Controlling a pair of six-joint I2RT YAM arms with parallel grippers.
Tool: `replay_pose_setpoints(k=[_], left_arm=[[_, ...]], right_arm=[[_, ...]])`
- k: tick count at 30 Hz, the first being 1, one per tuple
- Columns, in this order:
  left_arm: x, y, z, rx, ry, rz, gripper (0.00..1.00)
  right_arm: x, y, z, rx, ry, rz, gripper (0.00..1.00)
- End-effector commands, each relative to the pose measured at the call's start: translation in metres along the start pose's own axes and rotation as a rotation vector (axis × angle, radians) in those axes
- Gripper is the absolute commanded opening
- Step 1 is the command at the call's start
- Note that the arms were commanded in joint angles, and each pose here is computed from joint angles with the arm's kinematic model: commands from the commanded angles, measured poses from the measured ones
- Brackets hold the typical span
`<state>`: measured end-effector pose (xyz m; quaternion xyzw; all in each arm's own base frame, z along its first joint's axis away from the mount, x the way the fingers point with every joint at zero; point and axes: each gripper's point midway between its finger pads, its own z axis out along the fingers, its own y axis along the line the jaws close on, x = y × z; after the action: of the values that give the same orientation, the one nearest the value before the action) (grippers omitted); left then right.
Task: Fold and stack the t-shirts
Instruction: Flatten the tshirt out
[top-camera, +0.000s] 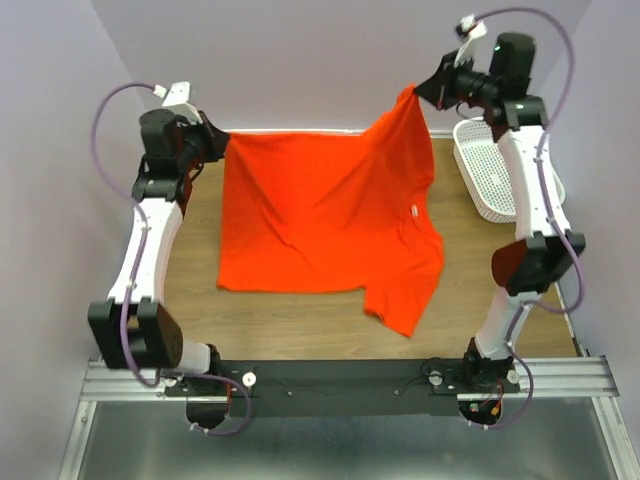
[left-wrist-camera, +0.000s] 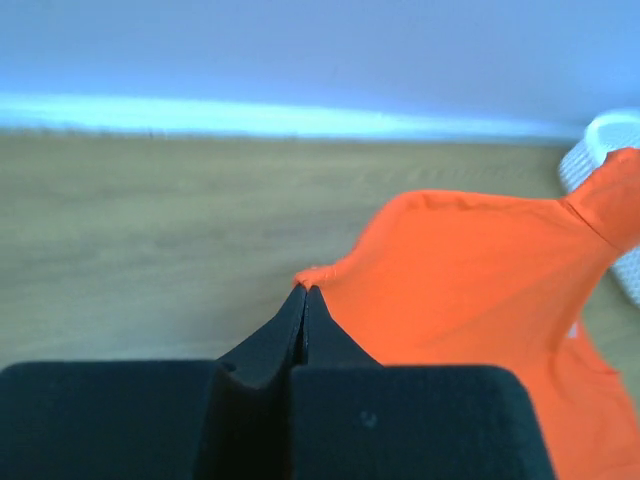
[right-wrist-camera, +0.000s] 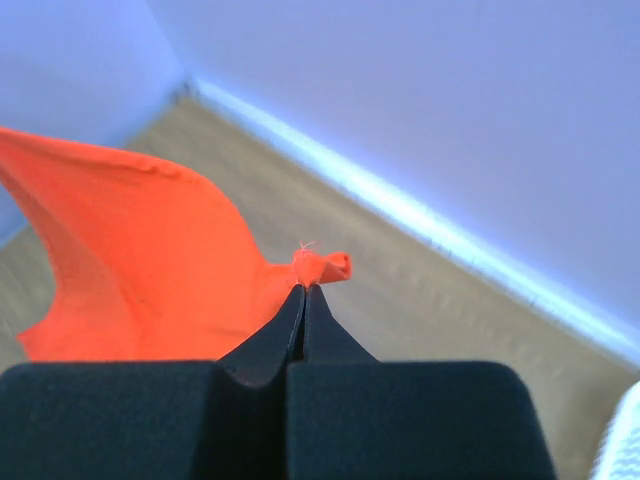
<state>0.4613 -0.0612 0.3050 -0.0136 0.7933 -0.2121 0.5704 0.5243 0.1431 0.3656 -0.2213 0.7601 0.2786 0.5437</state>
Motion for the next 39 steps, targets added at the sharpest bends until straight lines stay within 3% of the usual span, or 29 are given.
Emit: replay_pose_setpoints(k=[1,4,10,15,20,24,27,30,31,32,34,35,37,38,39], left_arm=[[-0.099,-0.061,-0.095,0.087,-0.348,0.064,0.0],[-0.153,-0.094,-0.159,0.112,-0.544,0.092,0.0],[-0.223,-0.17,-0.345,0.209,-1.0,0.168,0.0],[-0.23,-0.198,-0.419,0.264,-1.149,0.194,0.0],[-0.229,-0.202,-0.447,0.251,-1.206,0.191,0.0],[-0.225,-0.191,-0.431,0.216,-1.177,0.179,0.0],[-0.215,-0.17,-0.399,0.157,-1.123,0.158,0.0],[-0.191,-0.136,-0.339,0.088,-1.018,0.123,0.0],[-0.193,-0.136,-0.338,0.09,-1.022,0.124,0.0],[-0.177,-0.116,-0.302,0.054,-0.948,0.108,0.0],[-0.148,-0.088,-0.254,0.008,-0.852,0.082,0.0],[-0.134,-0.074,-0.225,-0.015,-0.79,0.07,0.0],[-0.109,-0.052,-0.183,-0.039,-0.703,0.051,0.0],[-0.073,-0.025,-0.138,-0.085,-0.576,0.022,0.0],[-0.055,-0.01,-0.117,-0.116,-0.516,-0.002,0.0]], right_arm=[[-0.116,0.054,-0.088,0.065,-0.255,-0.201,0.0],[-0.174,0.089,-0.146,0.114,-0.405,-0.305,0.0],[-0.25,0.178,-0.282,0.196,-0.744,-0.488,0.01],[-0.27,0.237,-0.363,0.215,-0.928,-0.572,0.01],[-0.275,0.23,-0.38,0.304,-0.962,-0.568,0.0],[-0.278,0.214,-0.374,0.365,-0.954,-0.571,0.0],[-0.27,0.188,-0.346,0.386,-0.878,-0.546,0.01],[-0.238,0.155,-0.295,0.36,-0.725,-0.516,0.01],[-0.224,0.145,-0.278,0.343,-0.674,-0.501,0.01],[-0.195,0.124,-0.242,0.309,-0.578,-0.463,0.01],[-0.158,0.109,-0.214,0.271,-0.486,-0.437,0.01],[-0.114,0.088,-0.178,0.231,-0.39,-0.389,0.01],[-0.071,0.073,-0.148,0.187,-0.311,-0.354,0.01],[-0.05,0.066,-0.13,0.148,-0.289,-0.36,0.01],[-0.002,0.051,-0.106,0.122,-0.203,-0.317,0.01]])
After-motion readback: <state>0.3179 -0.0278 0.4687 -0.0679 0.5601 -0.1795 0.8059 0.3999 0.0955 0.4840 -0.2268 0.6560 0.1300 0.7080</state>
